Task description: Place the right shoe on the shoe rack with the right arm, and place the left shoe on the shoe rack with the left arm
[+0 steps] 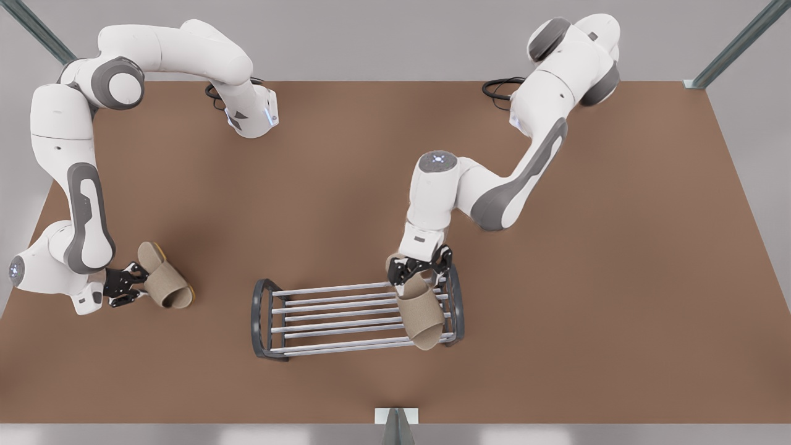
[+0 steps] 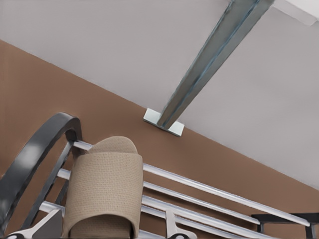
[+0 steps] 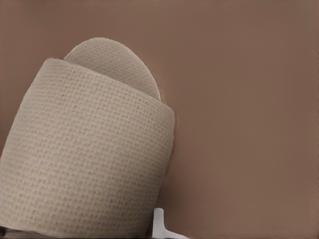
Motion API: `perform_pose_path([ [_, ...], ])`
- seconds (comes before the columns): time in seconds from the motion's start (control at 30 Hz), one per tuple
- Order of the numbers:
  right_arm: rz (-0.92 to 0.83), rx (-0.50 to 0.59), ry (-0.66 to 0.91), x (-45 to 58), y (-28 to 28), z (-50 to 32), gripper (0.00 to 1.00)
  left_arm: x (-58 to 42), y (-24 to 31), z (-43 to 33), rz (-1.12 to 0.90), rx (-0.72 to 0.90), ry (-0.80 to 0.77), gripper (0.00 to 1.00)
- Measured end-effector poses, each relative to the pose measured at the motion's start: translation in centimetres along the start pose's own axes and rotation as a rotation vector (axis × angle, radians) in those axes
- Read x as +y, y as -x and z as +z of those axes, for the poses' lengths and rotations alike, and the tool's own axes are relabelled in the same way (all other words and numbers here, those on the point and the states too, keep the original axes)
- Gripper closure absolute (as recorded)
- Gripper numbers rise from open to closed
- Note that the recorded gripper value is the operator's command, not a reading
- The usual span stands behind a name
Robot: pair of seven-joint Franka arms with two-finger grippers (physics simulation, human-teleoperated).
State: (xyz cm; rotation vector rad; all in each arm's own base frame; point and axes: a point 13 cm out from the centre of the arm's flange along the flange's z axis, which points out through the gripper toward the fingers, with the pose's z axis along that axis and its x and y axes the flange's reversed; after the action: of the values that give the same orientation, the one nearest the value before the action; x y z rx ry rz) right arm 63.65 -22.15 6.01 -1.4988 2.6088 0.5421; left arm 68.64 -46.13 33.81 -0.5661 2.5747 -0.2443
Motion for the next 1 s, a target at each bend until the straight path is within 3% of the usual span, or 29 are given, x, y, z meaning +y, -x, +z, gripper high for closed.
perform_pose_path([
  [0.17,0.003,0.002,-0.001,-0.1,0.0,-0.2,0.79,2.6,-0.5,-0.7,-0.005,0.065,0.103,0.0],
  [0.33,-0.002,0.011,-0.017,-0.5,0.1,-1.2,0.79,3.9,-0.7,-1.3,0.017,0.09,0.154,0.0],
  [0.43,-0.024,0.022,-0.048,-0.6,2.2,-3.8,0.79,6.1,3.0,-6.1,-0.032,0.106,0.18,0.0],
  [0.63,-0.112,0.06,-0.115,3.6,14.1,-14.1,0.79,16.3,10.5,-19.7,-0.108,0.202,0.274,0.0],
  [0.8,-0.157,0.079,-0.079,11.3,25.4,-17.3,0.79,24.9,11.1,-19.8,0.025,0.383,0.418,0.0],
  [1.0,-0.141,0.117,-0.092,21.6,39.9,-18.9,0.79,27.8,9.7,-19.5,0.222,0.527,0.449,0.0],
])
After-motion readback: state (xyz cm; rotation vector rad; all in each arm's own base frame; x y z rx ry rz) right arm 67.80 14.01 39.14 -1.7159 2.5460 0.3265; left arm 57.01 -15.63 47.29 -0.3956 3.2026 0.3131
